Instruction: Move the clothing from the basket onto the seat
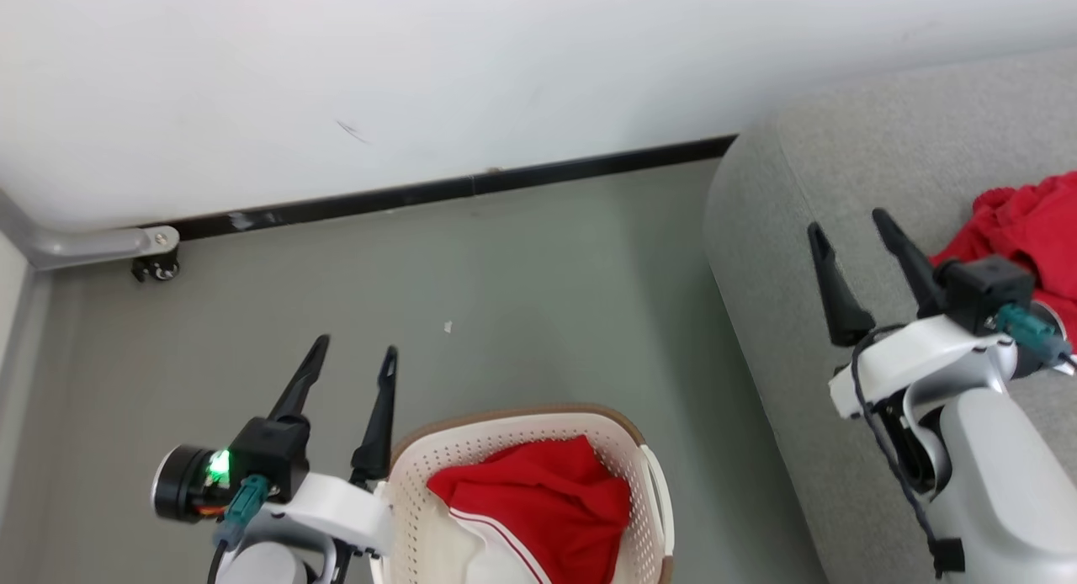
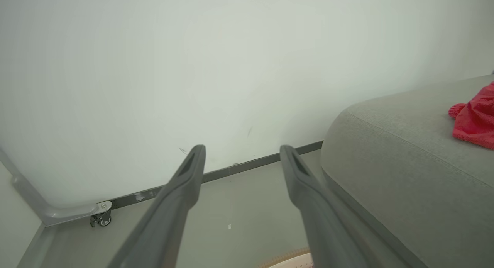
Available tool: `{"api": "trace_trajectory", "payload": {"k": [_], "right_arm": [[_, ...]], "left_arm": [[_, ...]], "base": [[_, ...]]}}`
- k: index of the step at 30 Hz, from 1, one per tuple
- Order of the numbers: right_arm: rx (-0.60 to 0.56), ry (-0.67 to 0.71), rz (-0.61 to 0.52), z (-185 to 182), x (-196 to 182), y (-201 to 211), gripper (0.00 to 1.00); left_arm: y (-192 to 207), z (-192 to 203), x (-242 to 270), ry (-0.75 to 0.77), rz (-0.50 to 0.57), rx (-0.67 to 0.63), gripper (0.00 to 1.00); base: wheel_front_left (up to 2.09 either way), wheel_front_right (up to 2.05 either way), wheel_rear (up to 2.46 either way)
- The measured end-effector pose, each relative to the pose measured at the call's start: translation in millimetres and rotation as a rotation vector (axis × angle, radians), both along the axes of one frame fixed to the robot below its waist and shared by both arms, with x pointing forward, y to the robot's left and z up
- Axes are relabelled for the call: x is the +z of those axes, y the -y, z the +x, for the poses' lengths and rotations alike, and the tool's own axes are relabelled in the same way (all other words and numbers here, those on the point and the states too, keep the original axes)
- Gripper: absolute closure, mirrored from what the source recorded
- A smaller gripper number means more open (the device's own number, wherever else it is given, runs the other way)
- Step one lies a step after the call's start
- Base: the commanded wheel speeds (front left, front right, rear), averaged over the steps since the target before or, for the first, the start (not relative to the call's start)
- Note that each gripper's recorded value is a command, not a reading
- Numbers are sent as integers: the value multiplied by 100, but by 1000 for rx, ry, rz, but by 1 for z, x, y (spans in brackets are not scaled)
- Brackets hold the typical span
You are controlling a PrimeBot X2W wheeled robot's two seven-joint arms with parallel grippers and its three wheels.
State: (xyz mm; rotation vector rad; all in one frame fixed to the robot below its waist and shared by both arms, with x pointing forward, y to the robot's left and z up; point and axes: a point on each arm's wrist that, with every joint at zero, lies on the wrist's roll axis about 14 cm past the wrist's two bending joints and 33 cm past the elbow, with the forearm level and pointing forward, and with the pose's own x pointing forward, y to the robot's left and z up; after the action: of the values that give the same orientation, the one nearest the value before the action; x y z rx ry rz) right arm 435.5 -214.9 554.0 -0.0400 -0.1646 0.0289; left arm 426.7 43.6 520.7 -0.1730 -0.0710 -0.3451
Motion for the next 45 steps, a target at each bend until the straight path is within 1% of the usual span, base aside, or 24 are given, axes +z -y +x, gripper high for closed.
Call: {"api": "trace_trajectory", "payload": {"k": [7,14,20,26,40,45], "right_arm": [[24,35,-2,-15,8,-14,0],[6,49,17,-37,8,-15,0],[-40,27,19,-58,-4,-3,0],[-48,10,23,-77,-13,-4,0],[-66,-2,31,-99,-21,-1,0],[-61,-17,73,-104,-27,-3,0]], "left_arm": [[-31,-14,-7,-20,41,86,0],[-51,-26,-6,-21,53,142,0],[-63,-36,-4,-17,56,178,0],[-75,-45,-7,-26,60,224,0],[-88,-57,-7,-27,60,260,0],[-89,-56,-6,-23,59,264,0]], "base": [[0,0,0],[0,0,0],[0,0,0],[0,0,0],[0,0,0],[0,0,0]]}}
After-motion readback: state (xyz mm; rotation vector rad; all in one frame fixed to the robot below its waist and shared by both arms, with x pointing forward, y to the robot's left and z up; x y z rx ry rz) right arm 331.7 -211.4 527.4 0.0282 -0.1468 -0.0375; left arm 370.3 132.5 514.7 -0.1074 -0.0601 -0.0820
